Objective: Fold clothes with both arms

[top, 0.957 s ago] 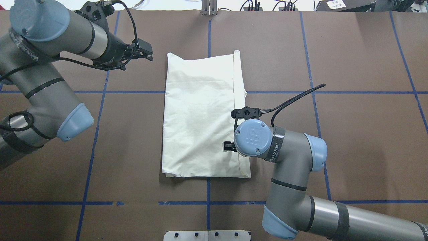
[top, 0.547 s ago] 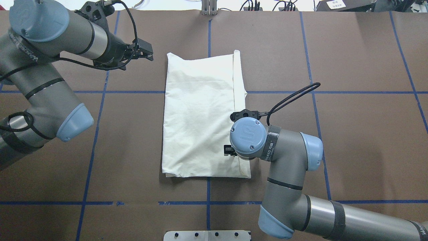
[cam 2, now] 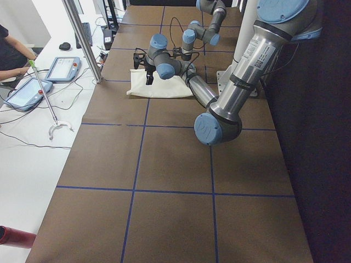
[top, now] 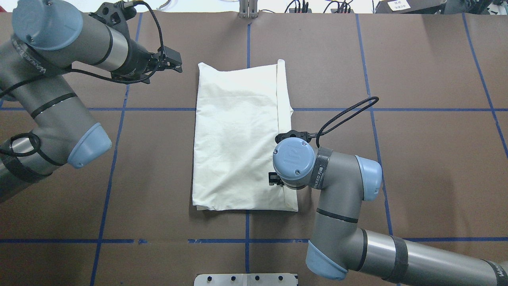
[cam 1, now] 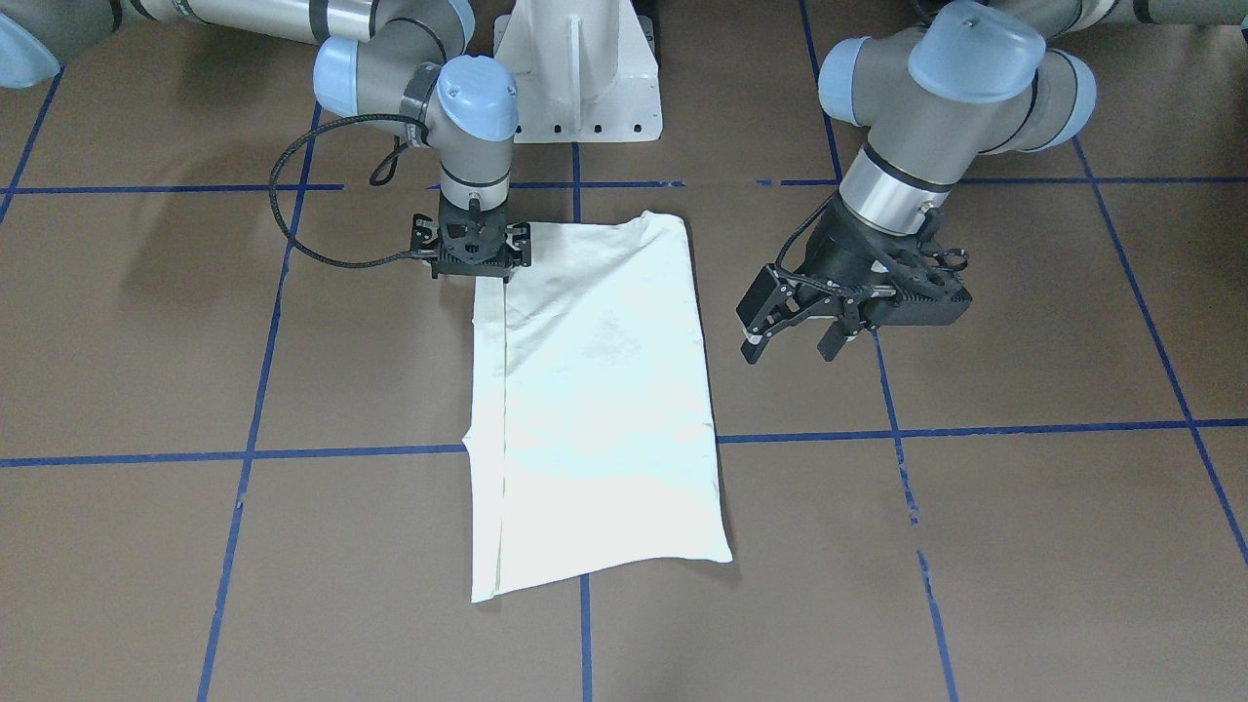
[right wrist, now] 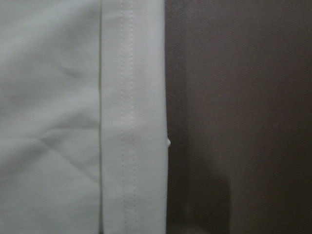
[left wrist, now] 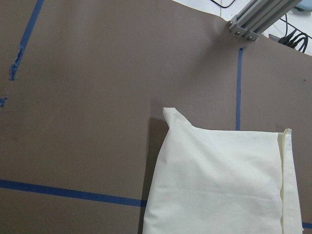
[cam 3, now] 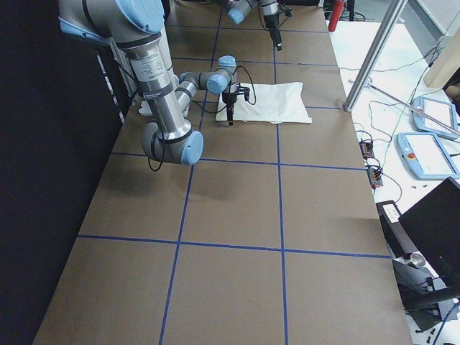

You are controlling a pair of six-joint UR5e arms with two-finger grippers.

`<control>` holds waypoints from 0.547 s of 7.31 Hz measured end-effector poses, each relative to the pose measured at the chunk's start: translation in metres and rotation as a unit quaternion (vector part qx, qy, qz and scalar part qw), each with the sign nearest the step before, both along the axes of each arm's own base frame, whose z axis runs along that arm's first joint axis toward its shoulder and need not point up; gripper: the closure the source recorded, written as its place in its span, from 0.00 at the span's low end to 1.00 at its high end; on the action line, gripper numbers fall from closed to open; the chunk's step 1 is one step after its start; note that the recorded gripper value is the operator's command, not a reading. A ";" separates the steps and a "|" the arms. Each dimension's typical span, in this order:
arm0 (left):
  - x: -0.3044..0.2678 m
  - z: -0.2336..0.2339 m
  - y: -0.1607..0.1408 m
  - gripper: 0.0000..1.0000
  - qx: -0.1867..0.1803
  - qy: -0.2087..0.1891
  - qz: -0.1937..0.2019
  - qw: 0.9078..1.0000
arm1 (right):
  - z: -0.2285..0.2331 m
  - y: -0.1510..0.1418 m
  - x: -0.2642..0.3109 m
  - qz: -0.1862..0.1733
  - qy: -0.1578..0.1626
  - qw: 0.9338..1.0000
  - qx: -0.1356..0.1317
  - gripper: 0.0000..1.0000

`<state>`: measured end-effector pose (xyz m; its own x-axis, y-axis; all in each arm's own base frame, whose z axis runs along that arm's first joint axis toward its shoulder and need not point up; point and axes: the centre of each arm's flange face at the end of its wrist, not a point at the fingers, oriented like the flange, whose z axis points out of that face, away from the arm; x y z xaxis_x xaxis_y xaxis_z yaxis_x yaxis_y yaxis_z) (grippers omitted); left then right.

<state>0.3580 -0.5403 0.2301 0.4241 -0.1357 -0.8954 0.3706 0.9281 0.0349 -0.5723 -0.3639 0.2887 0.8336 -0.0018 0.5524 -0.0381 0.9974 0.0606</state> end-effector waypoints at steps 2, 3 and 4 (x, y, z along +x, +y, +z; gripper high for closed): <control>0.001 -0.001 0.000 0.00 0.000 0.001 0.001 1.000 | 0.000 -0.008 0.007 -0.002 0.001 1.000 -0.002 0.00; 0.001 -0.003 0.001 0.00 0.002 0.003 0.001 1.000 | 0.003 -0.011 0.010 -0.004 0.004 1.000 -0.002 0.00; 0.001 -0.006 0.002 0.00 0.004 0.005 0.001 1.000 | 0.008 -0.016 0.017 -0.006 0.008 1.000 -0.002 0.00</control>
